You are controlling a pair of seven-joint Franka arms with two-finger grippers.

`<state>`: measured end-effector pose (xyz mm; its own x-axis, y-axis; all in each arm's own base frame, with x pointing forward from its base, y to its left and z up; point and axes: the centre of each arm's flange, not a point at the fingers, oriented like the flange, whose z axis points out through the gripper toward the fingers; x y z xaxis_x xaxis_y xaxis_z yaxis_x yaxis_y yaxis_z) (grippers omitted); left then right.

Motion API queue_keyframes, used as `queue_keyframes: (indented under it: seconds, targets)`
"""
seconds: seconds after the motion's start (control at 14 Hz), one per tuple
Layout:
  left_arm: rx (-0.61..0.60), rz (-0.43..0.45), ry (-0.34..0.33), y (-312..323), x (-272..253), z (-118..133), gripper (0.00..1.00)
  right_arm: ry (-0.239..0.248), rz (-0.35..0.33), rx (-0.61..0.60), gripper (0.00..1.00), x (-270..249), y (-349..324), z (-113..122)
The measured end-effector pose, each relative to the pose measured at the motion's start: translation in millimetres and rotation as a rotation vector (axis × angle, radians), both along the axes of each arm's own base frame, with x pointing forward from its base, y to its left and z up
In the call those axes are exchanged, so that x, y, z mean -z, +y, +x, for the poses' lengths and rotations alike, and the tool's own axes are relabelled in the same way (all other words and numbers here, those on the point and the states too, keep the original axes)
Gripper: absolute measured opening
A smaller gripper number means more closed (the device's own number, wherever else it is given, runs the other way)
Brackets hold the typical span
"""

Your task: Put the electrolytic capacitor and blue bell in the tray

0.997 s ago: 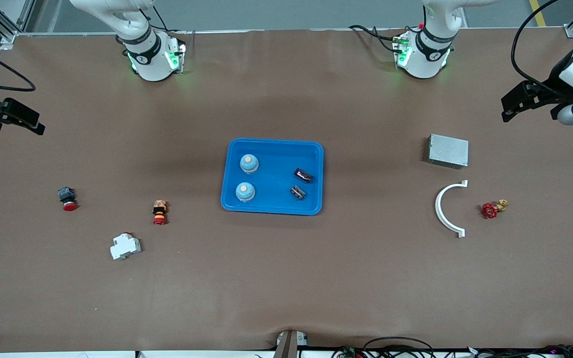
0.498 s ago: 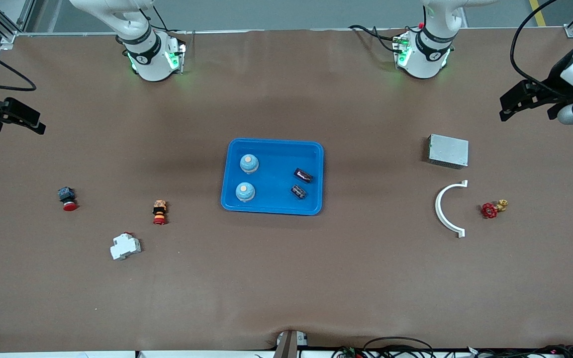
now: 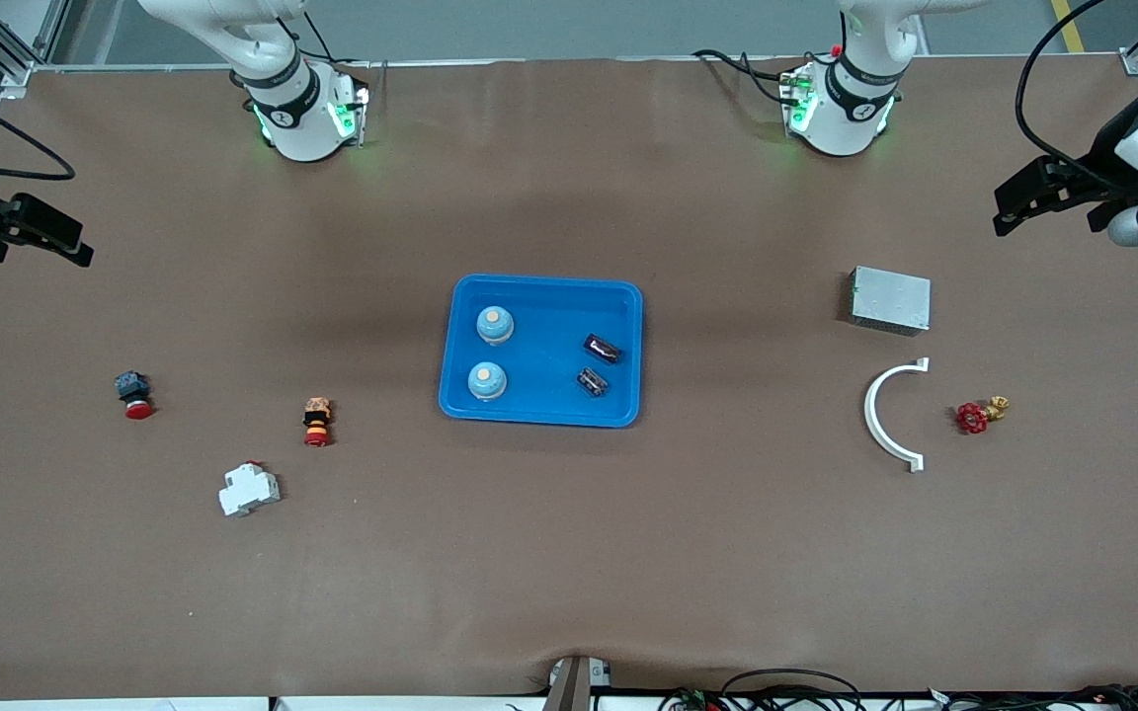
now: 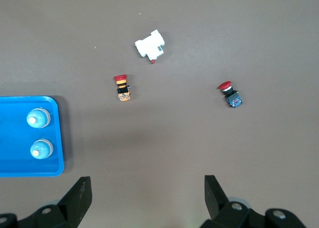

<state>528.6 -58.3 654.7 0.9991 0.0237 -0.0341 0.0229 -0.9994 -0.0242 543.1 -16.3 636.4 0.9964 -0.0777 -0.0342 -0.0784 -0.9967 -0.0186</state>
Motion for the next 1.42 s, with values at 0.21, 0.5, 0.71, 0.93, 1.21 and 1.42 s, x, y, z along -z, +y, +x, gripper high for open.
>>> queue_keyframes:
  seconds: [0.21, 0.5, 0.71, 0.93, 1.21, 1.42]
  targets:
    - [-0.023, 0.007, 0.016, 1.9, 1.4, -1.7, 1.00, 0.000, 0.000, 0.000, 1.00, 0.0, 0.1, 0.0]
    - [-0.035, 0.016, 0.022, 3.2, 2.0, -2.4, 1.00, 0.000, 0.000, 0.000, 1.00, 0.0, 0.1, 0.0]
    - [-0.038, 0.016, 0.021, 4.2, 1.1, -2.4, 1.00, 0.000, 0.000, 0.000, 1.00, 0.0, 0.1, 0.0]
    - [-0.038, 0.016, 0.021, 4.3, 0.4, -2.6, 1.00, 0.000, 0.000, 0.000, 1.00, 0.0, 0.1, 0.0]
    - [-0.038, 0.017, 0.023, 4.3, 0.6, -2.9, 1.00, 0.000, 0.000, 0.000, 1.00, 0.0, 0.1, 0.0]
    - [-0.038, 0.017, 0.024, 4.3, 0.5, -2.9, 1.00, 0.000, 0.000, 0.000, 1.00, 0.0, 0.1, 0.0]
